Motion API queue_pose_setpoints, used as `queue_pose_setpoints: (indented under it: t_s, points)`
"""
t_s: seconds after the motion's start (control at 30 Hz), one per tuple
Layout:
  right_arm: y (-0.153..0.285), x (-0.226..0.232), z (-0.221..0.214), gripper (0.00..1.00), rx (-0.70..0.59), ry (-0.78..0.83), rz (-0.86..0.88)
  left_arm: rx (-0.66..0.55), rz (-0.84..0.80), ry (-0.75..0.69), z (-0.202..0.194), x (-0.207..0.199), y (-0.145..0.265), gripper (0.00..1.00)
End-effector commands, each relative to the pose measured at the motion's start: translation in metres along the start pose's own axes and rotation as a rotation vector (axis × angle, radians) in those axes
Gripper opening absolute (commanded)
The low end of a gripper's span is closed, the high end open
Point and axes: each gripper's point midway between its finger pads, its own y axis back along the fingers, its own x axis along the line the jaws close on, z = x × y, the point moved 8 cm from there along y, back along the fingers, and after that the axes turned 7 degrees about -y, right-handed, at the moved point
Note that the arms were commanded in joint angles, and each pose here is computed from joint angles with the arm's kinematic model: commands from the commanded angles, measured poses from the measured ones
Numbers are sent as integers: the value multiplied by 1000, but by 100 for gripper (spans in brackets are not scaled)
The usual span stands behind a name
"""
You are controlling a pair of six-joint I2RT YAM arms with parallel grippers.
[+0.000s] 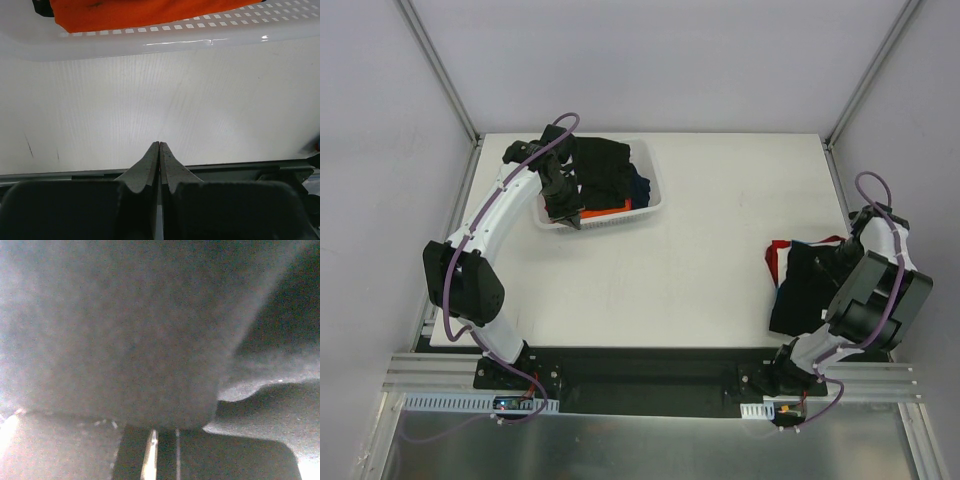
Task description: Fold and stack the t-shirts
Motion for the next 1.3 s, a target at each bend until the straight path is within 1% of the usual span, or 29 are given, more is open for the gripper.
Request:
queue_pose_setpoints:
  t_s: [0.0, 0.47, 0.73, 0.8, 0.9, 0.93, 0.97, 1.07, 1.1, 1.13, 1.2, 1.23, 1.27]
  points:
    - [-3, -6, 29, 1, -109, -12, -50, -22, 14, 11, 3, 2, 12, 0]
    - [-1, -11, 39, 1, -112, -33, -53, -11, 9, 11, 9, -1, 8, 0]
    - [0, -11, 34, 1, -112, -15, -8, -2, 0, 17, 8, -2, 7, 0]
    - [9, -11, 33, 1, -145, -21, 15, 4, -6, 21, 7, -2, 7, 0]
    - [22, -9, 27, 1, -157, -24, 65, 15, -8, 25, 6, -2, 4, 0]
    - [26, -10, 24, 8, -156, -33, 67, 19, -9, 26, 6, -3, 3, 0]
    - [30, -10, 23, 11, -163, -36, 78, 22, -11, 27, 6, -3, 2, 0]
    - [49, -13, 12, 13, -195, -55, 121, 22, -12, 23, 6, -3, 1, 0]
    - [60, -15, 7, 15, -231, -58, 151, 15, -14, 16, 7, -4, 3, 0]
    - [65, -16, 3, 20, -237, -66, 165, 6, -2, 12, 9, -3, 3, 0]
    - [76, -17, -4, 20, -258, -67, 203, -14, -1, 1, 12, -3, 7, 0]
    - [84, -19, -9, 15, -279, -64, 230, -22, 2, -1, 14, -4, 8, 0]
    - [88, -18, -12, 14, -284, -58, 254, -26, 2, -6, 15, -4, 8, 0]
